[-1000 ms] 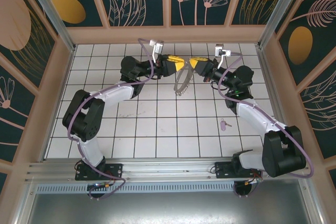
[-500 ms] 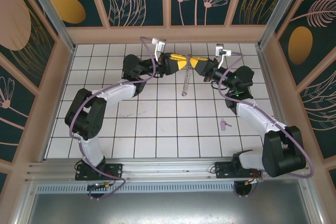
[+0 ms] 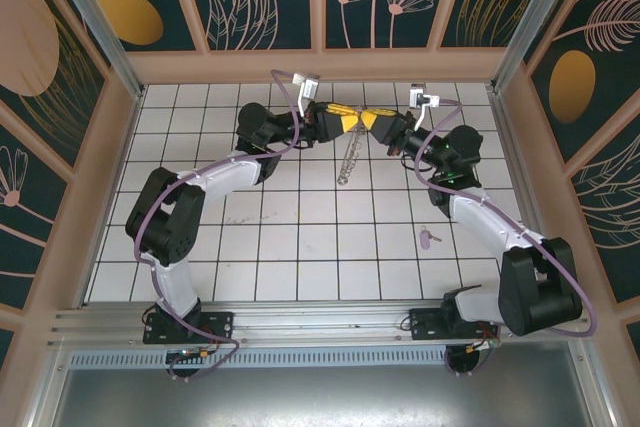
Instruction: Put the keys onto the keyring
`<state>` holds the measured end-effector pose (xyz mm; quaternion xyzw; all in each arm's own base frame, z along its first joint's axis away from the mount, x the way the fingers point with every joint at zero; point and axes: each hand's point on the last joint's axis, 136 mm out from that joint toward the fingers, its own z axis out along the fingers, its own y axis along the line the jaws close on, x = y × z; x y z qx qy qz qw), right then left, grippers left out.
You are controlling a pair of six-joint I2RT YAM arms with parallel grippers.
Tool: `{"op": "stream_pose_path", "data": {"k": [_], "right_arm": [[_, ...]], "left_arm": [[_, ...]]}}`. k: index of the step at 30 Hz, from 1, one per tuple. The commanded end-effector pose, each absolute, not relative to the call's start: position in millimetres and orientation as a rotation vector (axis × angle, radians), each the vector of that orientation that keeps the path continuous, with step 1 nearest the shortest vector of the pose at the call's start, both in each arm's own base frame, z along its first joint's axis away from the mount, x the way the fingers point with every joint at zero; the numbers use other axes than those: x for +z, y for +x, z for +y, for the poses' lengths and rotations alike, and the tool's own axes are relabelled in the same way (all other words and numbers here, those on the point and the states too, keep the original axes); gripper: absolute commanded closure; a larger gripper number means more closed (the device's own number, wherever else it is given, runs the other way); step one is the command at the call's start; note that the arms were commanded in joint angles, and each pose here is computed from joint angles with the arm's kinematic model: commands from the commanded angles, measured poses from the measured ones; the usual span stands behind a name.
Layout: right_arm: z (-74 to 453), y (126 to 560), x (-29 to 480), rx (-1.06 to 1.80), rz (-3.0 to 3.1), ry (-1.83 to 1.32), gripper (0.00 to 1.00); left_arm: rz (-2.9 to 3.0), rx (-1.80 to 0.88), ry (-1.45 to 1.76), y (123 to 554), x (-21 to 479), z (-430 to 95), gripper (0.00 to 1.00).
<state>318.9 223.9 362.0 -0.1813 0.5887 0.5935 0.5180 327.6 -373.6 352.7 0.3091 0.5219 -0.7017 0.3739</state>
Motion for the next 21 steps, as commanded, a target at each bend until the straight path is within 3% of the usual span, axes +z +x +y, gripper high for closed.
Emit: {"op": "stream_pose_path", "data": {"k": [1,16,21], "right_arm": [[225.9,308.9,385.0,1.420,1.318,-0.500,1.00],[227.4,308.5,383.8,1.418,1.322,-0.507,1.00],[227.6,308.6,383.5,1.417,1.325,-0.506,1.00]], "left_arm": [[1.279,-1.775,0.807,328.8,363.8,-375.6,0.81],[1.282,-1.781,0.805,329.4,361.8,-378.1,0.82],[1.282,-1.782,0.806,328.8,361.0,-378.8,0.96]]}}
